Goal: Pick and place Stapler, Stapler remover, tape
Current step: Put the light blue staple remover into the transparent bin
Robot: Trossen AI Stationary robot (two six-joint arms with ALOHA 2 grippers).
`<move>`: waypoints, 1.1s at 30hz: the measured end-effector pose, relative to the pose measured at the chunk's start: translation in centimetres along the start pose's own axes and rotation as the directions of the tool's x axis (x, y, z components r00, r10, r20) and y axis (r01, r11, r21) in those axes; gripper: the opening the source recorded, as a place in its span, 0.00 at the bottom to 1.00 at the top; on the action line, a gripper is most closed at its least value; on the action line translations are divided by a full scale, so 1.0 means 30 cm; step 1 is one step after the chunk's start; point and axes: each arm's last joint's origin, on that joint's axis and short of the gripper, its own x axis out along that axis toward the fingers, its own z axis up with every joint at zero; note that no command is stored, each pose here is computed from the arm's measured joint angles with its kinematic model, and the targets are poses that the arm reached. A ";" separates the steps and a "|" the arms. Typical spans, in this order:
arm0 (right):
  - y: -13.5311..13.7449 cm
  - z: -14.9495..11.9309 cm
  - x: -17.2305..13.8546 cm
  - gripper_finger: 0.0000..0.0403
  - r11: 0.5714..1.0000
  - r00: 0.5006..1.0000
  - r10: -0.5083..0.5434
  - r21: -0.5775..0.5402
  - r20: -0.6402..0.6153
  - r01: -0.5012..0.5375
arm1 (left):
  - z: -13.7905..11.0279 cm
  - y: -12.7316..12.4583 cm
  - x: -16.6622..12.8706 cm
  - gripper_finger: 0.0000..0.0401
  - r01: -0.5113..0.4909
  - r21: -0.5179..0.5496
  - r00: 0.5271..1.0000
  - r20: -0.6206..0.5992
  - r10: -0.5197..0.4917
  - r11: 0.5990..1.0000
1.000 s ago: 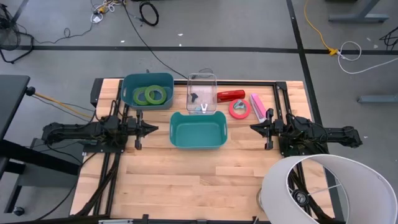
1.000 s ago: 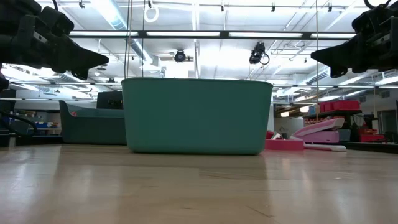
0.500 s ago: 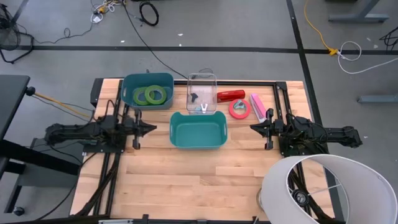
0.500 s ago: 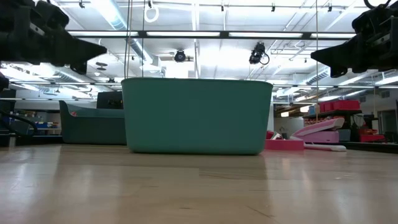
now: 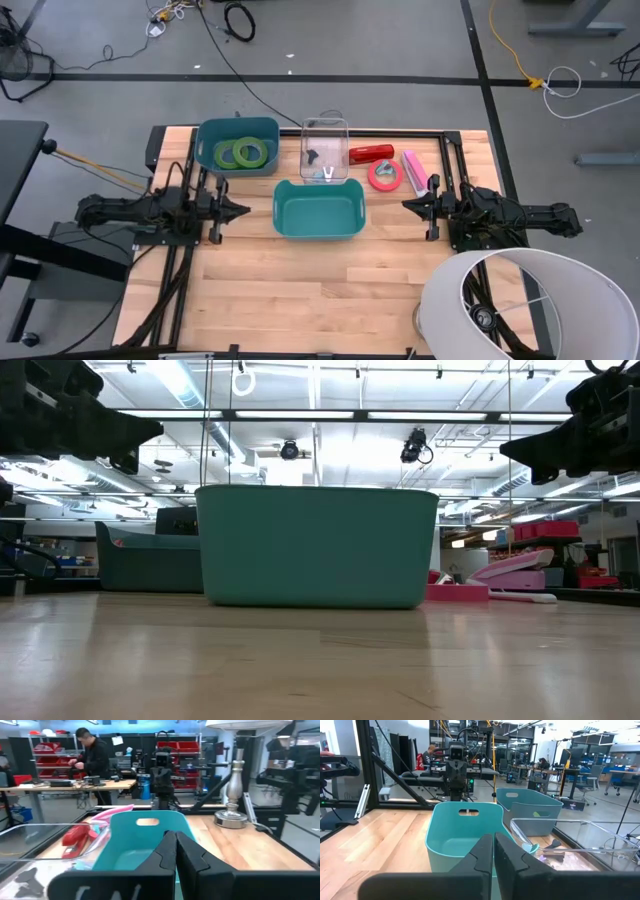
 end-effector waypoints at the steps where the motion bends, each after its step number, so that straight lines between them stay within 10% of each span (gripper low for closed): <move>1: 0.000 0.000 0.000 0.04 1.000 1.000 0.000 0.000 0.000 0.000 | 0.000 -0.002 0.000 0.01 0.008 -0.001 1.000 0.000 -0.008 1.000; 22: -0.004 0.000 0.000 0.04 0.999 0.999 -0.043 -0.001 -0.003 0.043 | -0.002 -0.007 0.000 0.01 0.023 -0.002 1.000 -0.003 -0.023 1.000; 33: -0.011 0.006 -0.001 0.04 0.966 0.994 -0.106 -0.236 0.013 0.106 | -0.002 -0.007 0.000 0.01 0.023 -0.002 1.000 -0.004 -0.023 1.000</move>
